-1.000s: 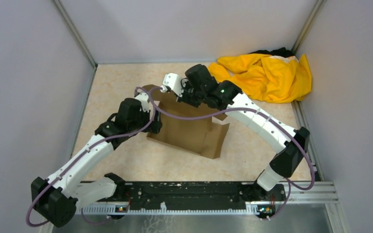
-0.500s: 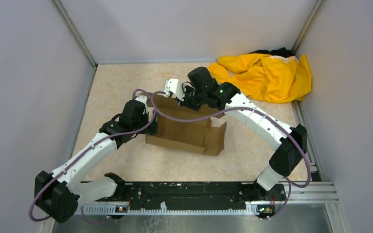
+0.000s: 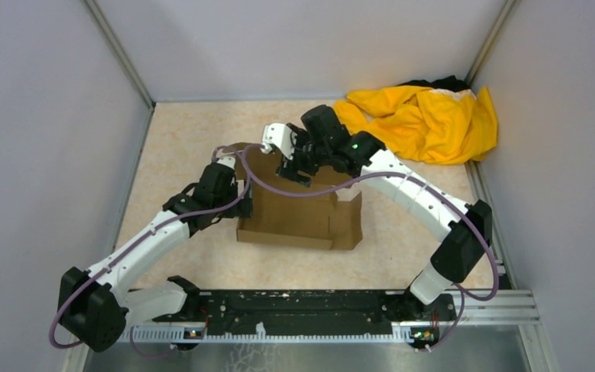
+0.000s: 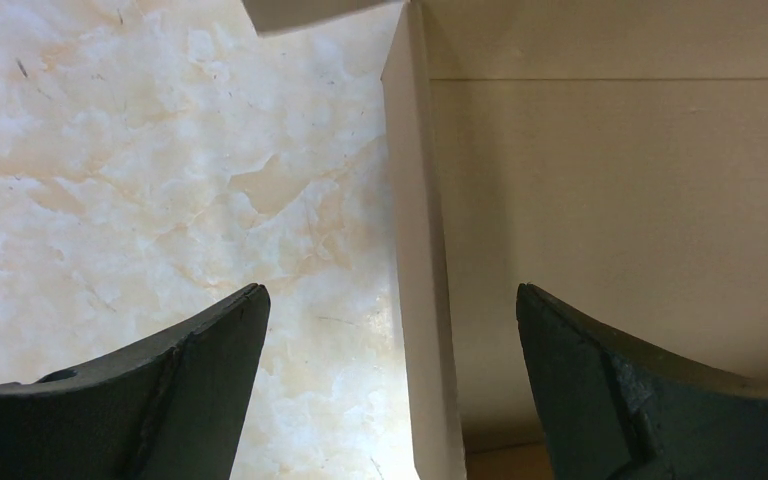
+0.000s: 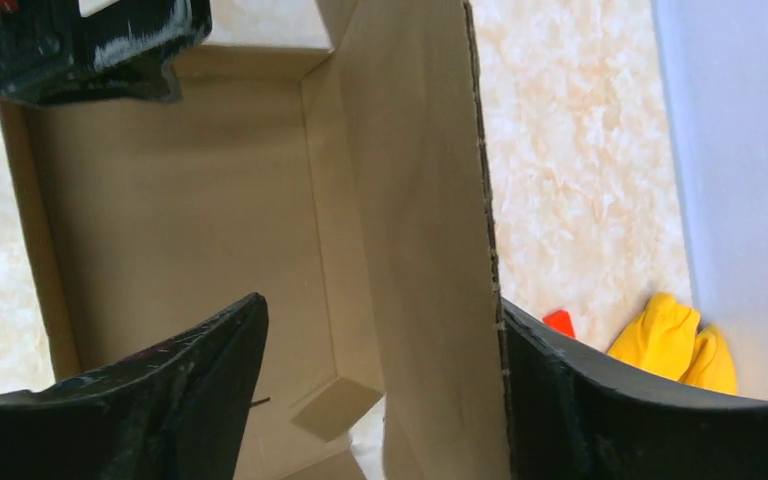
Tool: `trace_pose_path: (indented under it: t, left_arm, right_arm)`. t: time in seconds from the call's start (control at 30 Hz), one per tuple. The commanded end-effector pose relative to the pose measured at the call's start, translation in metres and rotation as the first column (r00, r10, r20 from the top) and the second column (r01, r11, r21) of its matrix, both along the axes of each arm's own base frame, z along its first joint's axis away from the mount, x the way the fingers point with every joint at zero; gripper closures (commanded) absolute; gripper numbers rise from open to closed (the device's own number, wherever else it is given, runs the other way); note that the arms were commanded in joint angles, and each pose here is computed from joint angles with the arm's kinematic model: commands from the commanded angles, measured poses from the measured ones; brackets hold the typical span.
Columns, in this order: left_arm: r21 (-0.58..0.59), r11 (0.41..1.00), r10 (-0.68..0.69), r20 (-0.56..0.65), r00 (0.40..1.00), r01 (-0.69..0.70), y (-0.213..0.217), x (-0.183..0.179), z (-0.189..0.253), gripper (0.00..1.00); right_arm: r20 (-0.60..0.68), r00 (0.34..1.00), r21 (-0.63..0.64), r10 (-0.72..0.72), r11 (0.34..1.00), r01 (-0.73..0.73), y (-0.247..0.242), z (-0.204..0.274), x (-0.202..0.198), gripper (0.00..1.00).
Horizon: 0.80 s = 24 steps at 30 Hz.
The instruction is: Fold the paper box
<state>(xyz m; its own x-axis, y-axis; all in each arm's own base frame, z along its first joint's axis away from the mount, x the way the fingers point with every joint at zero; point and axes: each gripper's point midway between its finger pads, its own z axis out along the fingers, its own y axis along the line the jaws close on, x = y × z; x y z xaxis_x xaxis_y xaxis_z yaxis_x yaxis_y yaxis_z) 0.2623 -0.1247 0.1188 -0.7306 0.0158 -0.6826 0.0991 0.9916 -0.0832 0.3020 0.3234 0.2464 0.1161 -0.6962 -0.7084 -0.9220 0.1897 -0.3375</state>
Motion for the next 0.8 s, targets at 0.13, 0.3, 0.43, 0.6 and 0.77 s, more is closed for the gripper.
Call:
trace_pose_path:
  t: [0.13, 0.3, 0.43, 0.6, 0.77]
  left_arm:
    - [-0.028, 0.999, 0.018, -0.025, 1.0, -0.019, -0.003, -0.009, -0.007, 0.02]
    - [-0.017, 0.999, 0.043, -0.025, 0.999, -0.043, 0.001, -0.012, -0.01, 0.02]
    - [-0.001, 0.998, 0.055, -0.017, 0.998, -0.055, 0.006, -0.012, -0.004, 0.02]
    - [-0.008, 0.998, 0.054, -0.043, 0.998, -0.055, 0.004, -0.016, -0.008, 0.02]
    - [-0.016, 0.999, 0.037, -0.077, 0.996, -0.038, -0.003, -0.016, -0.013, 0.02]
  right_arm:
    - [0.125, 0.992, 0.207, -0.027, 0.978, 0.001, 0.002, 0.102, -0.001, 0.09]
    - [0.1, 0.956, 0.34, -0.275, 0.913, 0.227, -0.017, 0.134, 0.016, 0.01]
    - [-0.004, 0.842, 0.37, -0.54, 0.781, 0.503, -0.055, 0.141, 0.033, 0.01]
    - [-0.328, 0.635, 0.363, -0.699, 0.527, 0.768, -0.112, 0.119, 0.031, 0.06]
    - [-0.511, 0.388, 0.347, -0.767, 0.229, 0.91, -0.182, 0.086, 0.01, 0.05]
